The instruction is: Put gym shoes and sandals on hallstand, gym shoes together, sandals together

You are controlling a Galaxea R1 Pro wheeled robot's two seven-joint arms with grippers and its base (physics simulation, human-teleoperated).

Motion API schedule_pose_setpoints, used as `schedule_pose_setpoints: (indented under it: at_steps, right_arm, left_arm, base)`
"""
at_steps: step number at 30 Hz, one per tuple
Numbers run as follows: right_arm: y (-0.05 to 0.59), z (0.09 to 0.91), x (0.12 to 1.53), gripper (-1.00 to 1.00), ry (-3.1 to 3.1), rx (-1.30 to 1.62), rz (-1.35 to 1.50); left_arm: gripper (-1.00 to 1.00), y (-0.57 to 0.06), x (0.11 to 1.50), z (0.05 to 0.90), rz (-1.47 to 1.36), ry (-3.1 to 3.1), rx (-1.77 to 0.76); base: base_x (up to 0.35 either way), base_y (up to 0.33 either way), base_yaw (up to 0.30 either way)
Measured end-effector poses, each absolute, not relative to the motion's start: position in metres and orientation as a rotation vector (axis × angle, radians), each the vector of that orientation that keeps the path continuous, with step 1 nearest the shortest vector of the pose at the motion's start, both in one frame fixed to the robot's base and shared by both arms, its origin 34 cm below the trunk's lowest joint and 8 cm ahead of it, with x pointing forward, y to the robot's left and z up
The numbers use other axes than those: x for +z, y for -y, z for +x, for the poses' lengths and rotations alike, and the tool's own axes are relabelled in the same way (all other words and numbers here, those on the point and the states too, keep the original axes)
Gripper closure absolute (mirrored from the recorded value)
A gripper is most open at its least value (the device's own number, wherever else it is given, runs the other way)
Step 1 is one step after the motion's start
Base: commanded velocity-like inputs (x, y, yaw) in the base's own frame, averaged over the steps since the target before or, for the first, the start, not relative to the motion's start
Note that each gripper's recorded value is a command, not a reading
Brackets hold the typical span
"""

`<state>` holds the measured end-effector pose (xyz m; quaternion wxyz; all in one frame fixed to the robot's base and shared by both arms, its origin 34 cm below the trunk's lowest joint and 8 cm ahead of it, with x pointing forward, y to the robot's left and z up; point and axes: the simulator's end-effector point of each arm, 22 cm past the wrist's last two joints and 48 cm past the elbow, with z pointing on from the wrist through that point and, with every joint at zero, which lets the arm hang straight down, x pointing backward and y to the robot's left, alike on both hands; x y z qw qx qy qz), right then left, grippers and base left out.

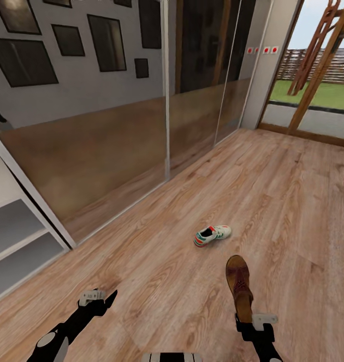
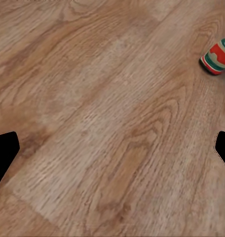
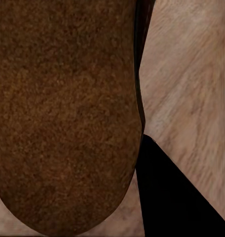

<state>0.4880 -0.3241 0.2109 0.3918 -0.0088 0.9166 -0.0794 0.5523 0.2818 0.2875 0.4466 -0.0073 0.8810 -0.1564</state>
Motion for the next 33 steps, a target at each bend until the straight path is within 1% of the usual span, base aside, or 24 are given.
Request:
schedule_pose_setpoints:
  at_steps: [33]
  right_arm:
    - [0.324,0.491,0.207,1.0,-2.308,-0.201,-0.02]
  left_arm:
    - [-1.0,-0.282,0.285,0.554,-0.015,-2.164,-0.385]
  base:
    - [0.0,0.0,-0.233]
